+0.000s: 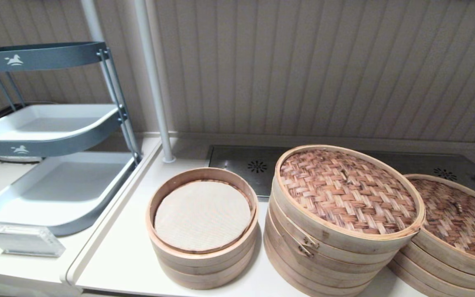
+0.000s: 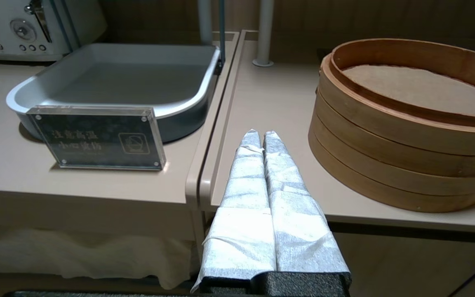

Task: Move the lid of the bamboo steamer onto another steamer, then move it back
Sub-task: Pick up the steamer

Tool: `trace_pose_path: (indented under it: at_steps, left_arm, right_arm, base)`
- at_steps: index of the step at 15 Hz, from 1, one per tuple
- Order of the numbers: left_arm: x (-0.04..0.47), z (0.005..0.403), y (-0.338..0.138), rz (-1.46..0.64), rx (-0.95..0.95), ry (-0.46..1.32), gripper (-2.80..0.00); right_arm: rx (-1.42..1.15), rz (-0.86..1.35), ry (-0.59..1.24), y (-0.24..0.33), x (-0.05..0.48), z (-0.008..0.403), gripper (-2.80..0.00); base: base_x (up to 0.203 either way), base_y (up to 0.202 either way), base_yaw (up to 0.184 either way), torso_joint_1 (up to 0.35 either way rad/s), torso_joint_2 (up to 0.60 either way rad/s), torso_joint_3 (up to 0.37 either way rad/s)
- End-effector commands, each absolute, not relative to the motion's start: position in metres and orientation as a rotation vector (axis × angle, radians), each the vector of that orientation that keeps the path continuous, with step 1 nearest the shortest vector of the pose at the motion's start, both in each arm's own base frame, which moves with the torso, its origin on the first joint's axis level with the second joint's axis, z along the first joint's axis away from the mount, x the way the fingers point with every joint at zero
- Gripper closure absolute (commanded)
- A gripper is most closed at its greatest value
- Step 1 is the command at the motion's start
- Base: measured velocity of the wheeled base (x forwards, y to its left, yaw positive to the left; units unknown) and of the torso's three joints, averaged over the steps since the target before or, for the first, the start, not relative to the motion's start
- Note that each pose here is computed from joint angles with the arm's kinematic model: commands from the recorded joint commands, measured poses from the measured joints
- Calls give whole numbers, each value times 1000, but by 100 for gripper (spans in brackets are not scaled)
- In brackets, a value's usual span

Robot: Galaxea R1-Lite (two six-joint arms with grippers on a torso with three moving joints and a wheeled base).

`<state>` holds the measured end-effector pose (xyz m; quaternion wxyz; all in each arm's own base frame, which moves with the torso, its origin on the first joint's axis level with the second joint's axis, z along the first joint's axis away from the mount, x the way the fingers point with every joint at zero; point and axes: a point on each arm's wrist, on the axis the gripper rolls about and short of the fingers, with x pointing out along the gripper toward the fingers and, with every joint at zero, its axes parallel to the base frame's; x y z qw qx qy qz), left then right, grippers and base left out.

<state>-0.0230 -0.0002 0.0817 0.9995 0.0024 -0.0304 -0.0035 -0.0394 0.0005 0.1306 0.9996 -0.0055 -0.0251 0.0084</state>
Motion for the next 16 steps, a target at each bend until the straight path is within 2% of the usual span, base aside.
trace_pose_path:
  at_steps: [1,9,13,16]
  left_arm:
    - [-21,75,0,-5,5,-39,0]
    - [-21,75,0,-6,5,-38,0]
    - [-21,75,0,-6,5,-38,0]
    - [-21,75,0,-6,5,-38,0]
  right_arm:
    - [-11,17,-55,0,-37,157,0]
    - [7,-52,184,-2,45,284,0]
    - [50,-180,382,-15,86,302,0]
    - [77,-294,523,-42,141,302,0]
  base:
    - [0,0,0,0,0,0]
    - [0,0,0,0,0,0]
    - [0,0,0,0,0,0]
    - [0,0,0,0,0,0]
